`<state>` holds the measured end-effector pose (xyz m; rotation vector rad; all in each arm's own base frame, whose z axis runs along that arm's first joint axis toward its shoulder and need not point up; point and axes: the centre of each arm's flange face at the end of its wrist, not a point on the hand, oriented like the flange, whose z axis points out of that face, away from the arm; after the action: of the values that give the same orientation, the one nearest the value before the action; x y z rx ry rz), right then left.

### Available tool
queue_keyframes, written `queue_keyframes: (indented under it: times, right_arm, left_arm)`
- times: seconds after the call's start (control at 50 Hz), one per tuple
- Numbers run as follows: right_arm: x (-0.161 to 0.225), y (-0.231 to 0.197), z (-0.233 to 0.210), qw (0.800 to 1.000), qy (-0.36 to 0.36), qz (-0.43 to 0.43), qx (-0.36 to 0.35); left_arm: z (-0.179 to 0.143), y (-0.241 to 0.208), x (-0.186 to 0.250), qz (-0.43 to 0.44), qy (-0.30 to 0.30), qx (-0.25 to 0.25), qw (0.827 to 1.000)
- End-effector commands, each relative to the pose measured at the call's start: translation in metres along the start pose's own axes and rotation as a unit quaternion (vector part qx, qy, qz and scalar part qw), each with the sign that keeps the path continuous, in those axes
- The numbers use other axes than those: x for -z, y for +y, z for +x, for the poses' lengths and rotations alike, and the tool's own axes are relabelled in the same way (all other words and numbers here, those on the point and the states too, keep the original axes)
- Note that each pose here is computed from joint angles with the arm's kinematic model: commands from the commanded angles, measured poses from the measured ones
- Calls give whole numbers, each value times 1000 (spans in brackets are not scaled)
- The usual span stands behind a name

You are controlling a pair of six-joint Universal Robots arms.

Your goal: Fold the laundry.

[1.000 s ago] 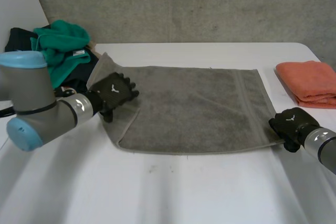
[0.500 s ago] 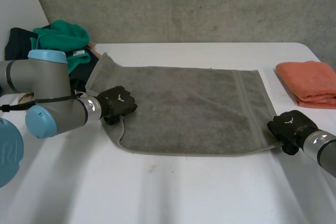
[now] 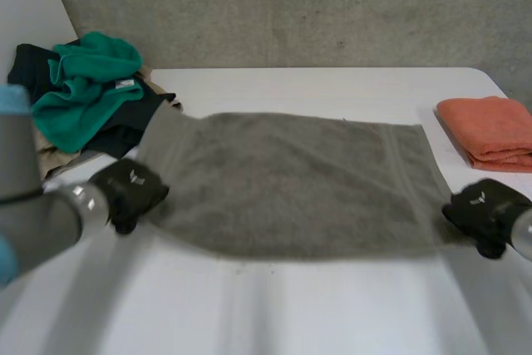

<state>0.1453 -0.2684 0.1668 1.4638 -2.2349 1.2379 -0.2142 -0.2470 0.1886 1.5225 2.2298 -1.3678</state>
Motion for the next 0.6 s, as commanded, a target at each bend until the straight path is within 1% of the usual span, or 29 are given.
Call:
queue_keyframes:
  times: [0.02, 0.14, 0.2, 0.22, 0.24, 0.28, 0.32, 0.36, 0.4, 0.44, 0.46, 0.52, 0.54, 0.58, 0.6]
  right_arm:
    - [39, 15, -4, 995, -63, -68, 34]
    - [43, 20, 2, 995, -51, -75, 38]
    - [40, 16, 6, 996, -45, -61, 40]
    - [36, 14, 10, 997, -31, -53, 44]
    - [33, 13, 13, 997, -22, -50, 47]
    - [24, 12, 18, 998, -4, -42, 47]
    - [6, 5, 21, 999, 16, -20, 39]
    - [-6, -3, 22, 999, 27, -4, 33]
    - [-22, -14, 25, 998, 48, 18, 24]
    - [-33, -19, 30, 997, 66, 26, 22]
    - [-44, -22, 36, 996, 84, 28, 20]
    - [-68, -33, 42, 992, 119, 37, 32]
    - [-73, -37, 42, 990, 127, 42, 36]
    - [-84, -44, 44, 987, 145, 53, 39]
    - [-97, -49, 45, 984, 160, 62, 44]
  left_arm:
    - [49, 32, 69, -44, 3, 88, 995]
    - [63, 41, 81, -51, 10, 100, 994]
    - [56, 38, 74, -34, -6, 101, 994]
    - [51, 35, 69, -24, -17, 99, 995]
    - [42, 31, 56, -5, -36, 95, 995]
    - [37, 27, 45, 8, -45, 92, 995]
    - [23, 20, 25, 34, -71, 91, 993]
    - [13, 15, 10, 52, -88, 96, 990]
    - [2, 9, -13, 73, -104, 109, 986]
    - [-4, 8, -29, 82, -111, 116, 984]
    - [-12, 6, -45, 90, -125, 122, 980]
    - [-24, 4, -69, 94, -156, 127, 975]
    - [-31, 4, -85, 92, -176, 127, 972]
    - [-34, 2, -99, 91, -190, 128, 969]
    - [-35, 0, -106, 93, -196, 126, 968]
